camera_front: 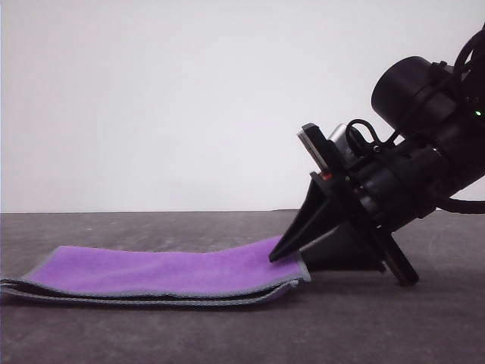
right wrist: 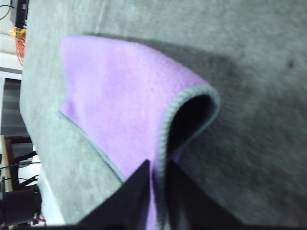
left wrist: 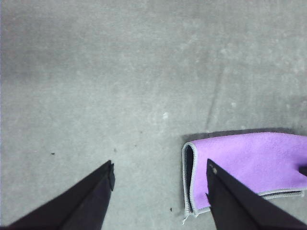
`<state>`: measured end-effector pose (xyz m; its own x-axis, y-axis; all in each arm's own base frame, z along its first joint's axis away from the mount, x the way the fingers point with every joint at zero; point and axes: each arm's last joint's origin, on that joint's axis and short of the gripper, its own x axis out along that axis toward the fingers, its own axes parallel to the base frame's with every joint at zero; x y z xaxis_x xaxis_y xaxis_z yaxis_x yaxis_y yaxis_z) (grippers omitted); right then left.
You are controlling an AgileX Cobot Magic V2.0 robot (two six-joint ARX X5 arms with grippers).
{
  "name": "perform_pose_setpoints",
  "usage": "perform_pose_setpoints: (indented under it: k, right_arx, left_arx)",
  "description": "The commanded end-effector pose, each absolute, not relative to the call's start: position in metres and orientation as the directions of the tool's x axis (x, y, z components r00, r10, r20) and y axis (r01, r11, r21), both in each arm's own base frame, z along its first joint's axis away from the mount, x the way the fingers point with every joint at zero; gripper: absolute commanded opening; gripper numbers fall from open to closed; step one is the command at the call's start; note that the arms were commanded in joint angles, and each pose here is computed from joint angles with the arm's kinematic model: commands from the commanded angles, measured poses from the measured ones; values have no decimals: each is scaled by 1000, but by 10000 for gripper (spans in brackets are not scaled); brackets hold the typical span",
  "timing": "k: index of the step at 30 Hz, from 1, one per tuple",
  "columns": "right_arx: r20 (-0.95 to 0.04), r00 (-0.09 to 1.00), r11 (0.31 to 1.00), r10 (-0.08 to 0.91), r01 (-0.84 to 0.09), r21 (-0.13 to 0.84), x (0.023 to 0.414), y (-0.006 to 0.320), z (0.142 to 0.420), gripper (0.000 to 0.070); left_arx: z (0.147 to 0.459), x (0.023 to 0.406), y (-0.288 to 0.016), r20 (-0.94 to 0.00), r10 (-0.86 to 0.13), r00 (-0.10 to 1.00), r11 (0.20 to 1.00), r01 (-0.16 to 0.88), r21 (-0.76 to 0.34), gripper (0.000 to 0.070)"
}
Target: Fold clothes
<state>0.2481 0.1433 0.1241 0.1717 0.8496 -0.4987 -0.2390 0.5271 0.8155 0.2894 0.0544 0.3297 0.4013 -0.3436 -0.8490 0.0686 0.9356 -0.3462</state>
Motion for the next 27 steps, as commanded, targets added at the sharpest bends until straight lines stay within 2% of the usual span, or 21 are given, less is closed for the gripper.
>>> perform_pose_setpoints:
  k: [1, 13, 18, 27]
  right_arx:
    - [-485, 160, 510, 860, -243, 825, 253, 151, 125, 0]
    - [-404, 77, 401, 912, -383, 832, 267, 207, 159, 0]
    - [-386, 25, 360, 922, -427, 830, 273, 240, 164, 0]
    - [-372, -48, 314, 927, -443, 840, 283, 288, 158, 0]
  left_arx:
    - [330, 293, 56, -849, -341, 405, 937, 67, -344, 366]
    - [330, 293, 56, -848, -340, 406, 936, 65, -345, 366]
    - [330, 294, 56, -847, -340, 408, 937, 65, -344, 366]
    - [330, 294, 56, -845, -339, 413, 937, 67, -342, 366]
